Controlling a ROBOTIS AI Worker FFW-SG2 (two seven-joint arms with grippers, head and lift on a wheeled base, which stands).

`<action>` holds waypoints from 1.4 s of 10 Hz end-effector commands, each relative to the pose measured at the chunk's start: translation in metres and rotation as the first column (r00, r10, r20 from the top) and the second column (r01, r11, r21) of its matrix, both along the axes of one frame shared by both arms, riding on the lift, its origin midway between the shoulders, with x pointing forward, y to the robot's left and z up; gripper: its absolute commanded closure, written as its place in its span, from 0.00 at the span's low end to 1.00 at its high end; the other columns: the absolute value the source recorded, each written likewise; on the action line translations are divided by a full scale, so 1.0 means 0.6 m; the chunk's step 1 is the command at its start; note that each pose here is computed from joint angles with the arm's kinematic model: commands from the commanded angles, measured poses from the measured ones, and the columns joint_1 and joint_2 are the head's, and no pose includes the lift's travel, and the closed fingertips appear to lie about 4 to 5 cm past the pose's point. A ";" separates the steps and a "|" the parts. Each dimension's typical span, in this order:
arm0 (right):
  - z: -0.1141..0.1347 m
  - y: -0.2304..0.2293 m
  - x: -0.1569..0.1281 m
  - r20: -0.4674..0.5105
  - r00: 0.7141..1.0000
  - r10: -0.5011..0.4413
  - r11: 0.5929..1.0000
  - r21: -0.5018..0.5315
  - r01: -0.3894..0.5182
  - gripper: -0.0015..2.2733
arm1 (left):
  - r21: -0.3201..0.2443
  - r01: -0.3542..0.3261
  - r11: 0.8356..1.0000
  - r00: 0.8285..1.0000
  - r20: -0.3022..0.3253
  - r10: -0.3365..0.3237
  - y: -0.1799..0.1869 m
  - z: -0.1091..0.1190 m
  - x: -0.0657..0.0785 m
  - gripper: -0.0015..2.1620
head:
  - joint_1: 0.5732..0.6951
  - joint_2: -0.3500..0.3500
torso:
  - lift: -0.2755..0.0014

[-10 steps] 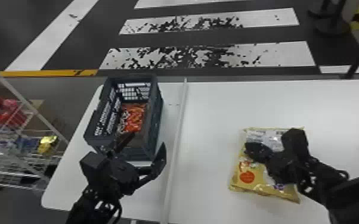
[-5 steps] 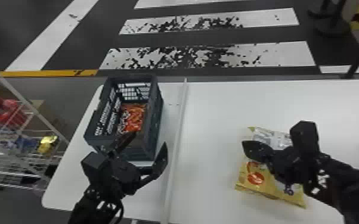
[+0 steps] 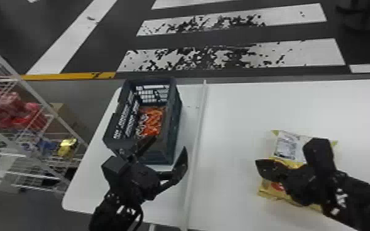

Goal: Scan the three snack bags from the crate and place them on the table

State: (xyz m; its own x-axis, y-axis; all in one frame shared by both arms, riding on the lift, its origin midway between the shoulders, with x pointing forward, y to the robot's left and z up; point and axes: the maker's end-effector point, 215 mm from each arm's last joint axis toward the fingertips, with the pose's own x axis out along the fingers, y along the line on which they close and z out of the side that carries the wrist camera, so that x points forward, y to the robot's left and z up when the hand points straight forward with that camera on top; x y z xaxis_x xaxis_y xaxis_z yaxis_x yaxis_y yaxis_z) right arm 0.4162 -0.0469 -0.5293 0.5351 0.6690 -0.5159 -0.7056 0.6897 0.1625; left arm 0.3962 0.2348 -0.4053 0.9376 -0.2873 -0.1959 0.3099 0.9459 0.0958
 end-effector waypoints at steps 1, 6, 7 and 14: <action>-0.024 -0.028 -0.010 -0.023 1.000 -0.011 1.000 -0.028 0.011 0.94 | 0.001 0.000 1.000 1.000 -0.004 0.000 0.001 -0.004 -0.001 0.02 | 1.00 0.87 | 0.77; -0.029 -0.124 -0.005 -0.026 0.997 -0.077 0.996 -0.055 0.076 0.94 | -0.005 0.008 1.000 1.000 -0.006 -0.008 -0.007 -0.011 0.003 0.02 | 1.00 0.76 | 0.77; -0.024 -0.140 0.003 -0.021 0.995 -0.096 0.994 -0.050 0.095 0.94 | -0.004 0.007 1.000 1.000 -0.002 -0.007 -0.006 -0.010 0.003 0.02 | 1.00 0.75 | 0.77; 0.091 -0.141 0.121 0.087 0.985 -0.151 0.988 0.043 0.147 0.94 | -0.007 0.006 1.000 1.000 0.011 -0.006 -0.006 -0.005 0.000 0.02 | 1.00 0.69 | 0.77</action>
State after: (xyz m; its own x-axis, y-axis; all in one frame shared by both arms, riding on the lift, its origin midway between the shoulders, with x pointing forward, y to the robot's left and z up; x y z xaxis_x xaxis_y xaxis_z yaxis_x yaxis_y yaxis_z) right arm 0.4793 -0.1310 -0.4745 0.6670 0.6002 -0.4414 -0.6121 0.7792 0.1346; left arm 0.3965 0.2306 -0.4089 0.9373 -0.2953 -0.1849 0.3158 0.9444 0.0922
